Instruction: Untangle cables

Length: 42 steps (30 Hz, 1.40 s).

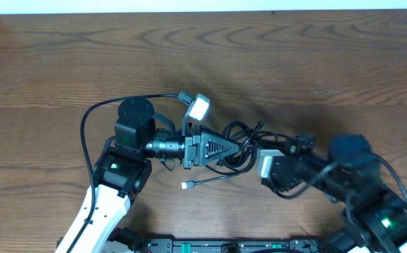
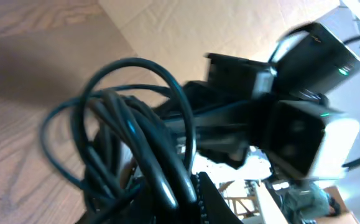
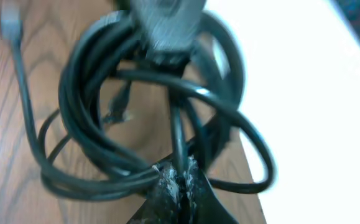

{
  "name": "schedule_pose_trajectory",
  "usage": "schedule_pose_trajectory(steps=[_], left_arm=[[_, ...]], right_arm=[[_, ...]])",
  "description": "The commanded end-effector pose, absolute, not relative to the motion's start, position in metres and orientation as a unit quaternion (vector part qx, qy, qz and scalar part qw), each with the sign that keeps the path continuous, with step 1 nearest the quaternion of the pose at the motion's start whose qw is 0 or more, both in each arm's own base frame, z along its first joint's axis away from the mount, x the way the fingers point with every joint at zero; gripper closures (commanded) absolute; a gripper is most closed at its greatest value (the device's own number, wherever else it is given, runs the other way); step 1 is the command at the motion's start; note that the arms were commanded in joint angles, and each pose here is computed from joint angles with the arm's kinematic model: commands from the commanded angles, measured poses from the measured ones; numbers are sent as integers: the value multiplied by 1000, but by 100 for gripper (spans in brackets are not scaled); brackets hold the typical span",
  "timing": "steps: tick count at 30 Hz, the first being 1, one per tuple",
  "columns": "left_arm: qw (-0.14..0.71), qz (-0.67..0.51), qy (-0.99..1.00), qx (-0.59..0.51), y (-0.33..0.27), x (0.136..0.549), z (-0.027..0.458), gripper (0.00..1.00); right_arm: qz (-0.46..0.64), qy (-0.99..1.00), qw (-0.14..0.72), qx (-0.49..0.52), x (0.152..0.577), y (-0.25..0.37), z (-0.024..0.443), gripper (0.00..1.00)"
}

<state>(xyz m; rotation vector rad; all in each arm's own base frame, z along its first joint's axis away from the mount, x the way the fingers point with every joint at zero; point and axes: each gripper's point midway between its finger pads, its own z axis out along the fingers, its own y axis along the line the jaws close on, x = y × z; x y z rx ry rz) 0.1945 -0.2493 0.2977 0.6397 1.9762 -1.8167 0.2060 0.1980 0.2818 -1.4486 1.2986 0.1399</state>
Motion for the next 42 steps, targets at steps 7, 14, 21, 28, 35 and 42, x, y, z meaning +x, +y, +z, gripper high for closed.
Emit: schedule_pose_trajectory(steps=[7,14,21,28,35,42], left_arm=[[226,-590,763,140,-242,225,279,92],[231,-576,774,124,-240,230,272,93],[232,-569,780,116,-238,232,268,92],[226,-560,791,96,-232,236,261,93],[220,-548,805,53,-212,247,252,93],[219,-564,790,96,-216,237,258,93]], right_arm=[[75,581,627,-513,191,173,328,99],[22,679,633,-371,218,129,330,99],[1,759,631,-161,237,79,328,99],[29,785,617,-53,238,62,319,99],[44,790,611,-32,237,61,315,99],[24,801,598,-29,235,55,306,80]])
